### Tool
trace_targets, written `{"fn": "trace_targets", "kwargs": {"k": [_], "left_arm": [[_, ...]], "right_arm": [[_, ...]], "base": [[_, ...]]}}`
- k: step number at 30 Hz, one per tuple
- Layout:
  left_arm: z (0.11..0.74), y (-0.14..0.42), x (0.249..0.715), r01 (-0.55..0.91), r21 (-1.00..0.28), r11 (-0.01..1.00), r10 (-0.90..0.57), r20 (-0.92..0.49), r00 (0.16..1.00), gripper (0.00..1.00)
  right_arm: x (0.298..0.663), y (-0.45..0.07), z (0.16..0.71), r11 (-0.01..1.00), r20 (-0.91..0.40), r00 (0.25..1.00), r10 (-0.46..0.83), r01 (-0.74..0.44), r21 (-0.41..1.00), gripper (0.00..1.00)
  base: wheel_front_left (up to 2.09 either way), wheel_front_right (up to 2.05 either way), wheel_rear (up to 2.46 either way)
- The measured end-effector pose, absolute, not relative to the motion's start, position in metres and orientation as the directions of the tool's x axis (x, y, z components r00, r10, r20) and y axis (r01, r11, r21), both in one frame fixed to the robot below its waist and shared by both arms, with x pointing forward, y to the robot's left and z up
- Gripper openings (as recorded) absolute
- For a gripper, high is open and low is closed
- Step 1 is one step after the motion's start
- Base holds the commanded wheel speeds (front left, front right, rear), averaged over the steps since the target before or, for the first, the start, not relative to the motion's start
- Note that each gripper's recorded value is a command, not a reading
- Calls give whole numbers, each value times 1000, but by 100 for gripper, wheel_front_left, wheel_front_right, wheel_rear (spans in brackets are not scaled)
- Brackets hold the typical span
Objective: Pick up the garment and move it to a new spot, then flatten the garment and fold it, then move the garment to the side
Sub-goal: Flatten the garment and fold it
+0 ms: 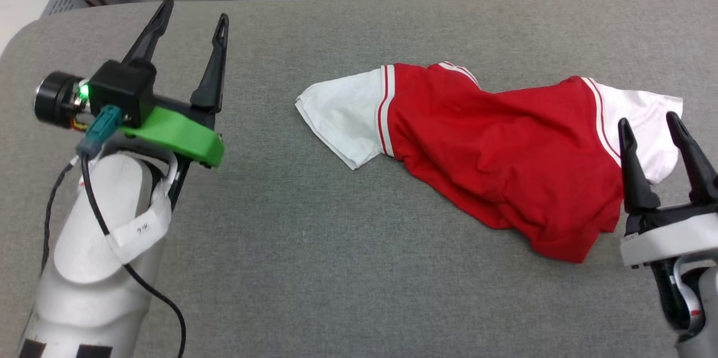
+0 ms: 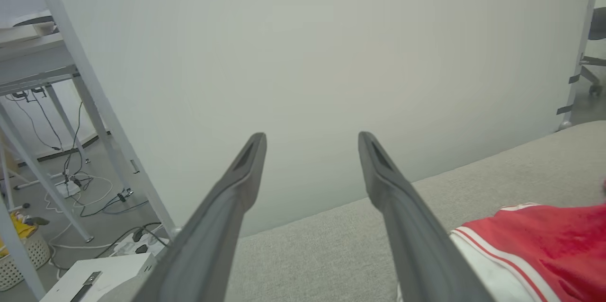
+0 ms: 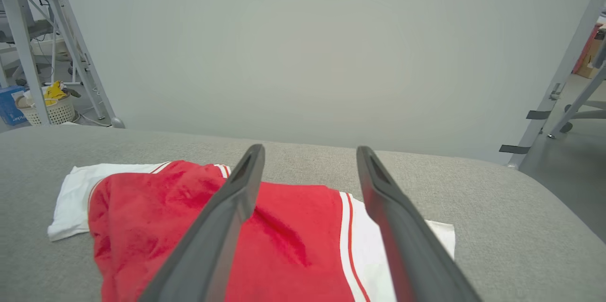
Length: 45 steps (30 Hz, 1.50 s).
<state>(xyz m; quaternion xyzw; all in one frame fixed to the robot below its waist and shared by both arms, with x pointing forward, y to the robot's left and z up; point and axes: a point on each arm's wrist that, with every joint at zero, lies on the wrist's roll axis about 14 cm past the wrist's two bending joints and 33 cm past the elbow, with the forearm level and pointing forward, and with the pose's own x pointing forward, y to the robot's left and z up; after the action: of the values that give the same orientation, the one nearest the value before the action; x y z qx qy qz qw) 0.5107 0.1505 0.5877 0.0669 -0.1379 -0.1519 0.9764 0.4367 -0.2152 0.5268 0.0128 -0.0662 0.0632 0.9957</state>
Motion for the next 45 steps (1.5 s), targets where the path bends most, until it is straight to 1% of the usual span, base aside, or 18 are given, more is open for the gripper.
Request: {"fn": "trace_targets", "kwargs": {"k": [7, 9, 12, 15, 19, 20, 23, 26, 30, 32, 36, 40, 41, 42, 45], "left_arm": [[591, 118, 551, 410, 194, 891, -436, 118, 892, 100], [582, 109, 561, 446, 205, 871, -462, 39, 886, 100], [560, 96, 569, 497, 184, 848, -488, -94, 868, 100], [539, 86, 575, 545, 171, 821, -505, -229, 833, 100], [500, 82, 576, 577, 78, 813, -481, -469, 741, 100], [479, 84, 575, 587, 30, 809, -455, -601, 658, 100], [459, 86, 571, 591, -13, 806, -424, -709, 564, 100], [436, 83, 561, 606, -52, 793, -406, -788, 463, 100], [410, 77, 550, 635, -80, 769, -386, -849, 361, 100], [397, 76, 545, 651, -74, 755, -367, -871, 327, 100], [373, 80, 541, 662, -69, 747, -334, -899, 284, 100], [365, 79, 545, 669, -67, 740, -338, -897, 284, 100], [364, 79, 545, 671, -66, 739, -341, -895, 288, 45], [365, 78, 547, 674, -61, 736, -348, -888, 301, 0], [373, 72, 551, 686, -46, 726, -390, -849, 356, 0]], "right_arm": [[417, -206, 514, 994, 111, 989, 102, -106, 34, 100], [415, -206, 515, 994, 112, 989, 99, -102, 24, 100], [414, -205, 514, 995, 109, 989, 101, -102, 4, 100], [413, -204, 511, 995, 100, 990, 103, -104, 2, 100], [414, -206, 503, 995, 77, 992, 97, -97, 1, 100], [415, -207, 497, 995, 61, 994, 95, -95, 1, 100], [419, -206, 492, 995, 50, 994, 98, -98, 1, 100], [423, -205, 488, 995, 42, 994, 102, -102, 0, 100], [429, -205, 483, 995, 30, 994, 104, -104, -3, 100], [431, -205, 479, 995, 22, 994, 103, -103, -4, 100], [436, -205, 474, 994, 11, 994, 106, -106, -5, 100], [436, -209, 470, 996, -1, 996, 94, -94, -9, 100], [436, -210, 470, 996, -3, 996, 91, -91, -10, 100], [436, -211, 470, 996, -4, 996, 87, -87, -11, 100], [435, -215, 474, 997, 8, 997, 76, -76, -14, 100]], "base": [[0, 0, 0], [0, 0, 0], [0, 0, 0], [0, 0, 0], [0, 0, 0], [0, 0, 0], [0, 0, 0], [0, 0, 0], [0, 0, 0], [0, 0, 0], [0, 0, 0], [0, 0, 0], [0, 0, 0], [0, 0, 0], [0, 0, 0]]}}
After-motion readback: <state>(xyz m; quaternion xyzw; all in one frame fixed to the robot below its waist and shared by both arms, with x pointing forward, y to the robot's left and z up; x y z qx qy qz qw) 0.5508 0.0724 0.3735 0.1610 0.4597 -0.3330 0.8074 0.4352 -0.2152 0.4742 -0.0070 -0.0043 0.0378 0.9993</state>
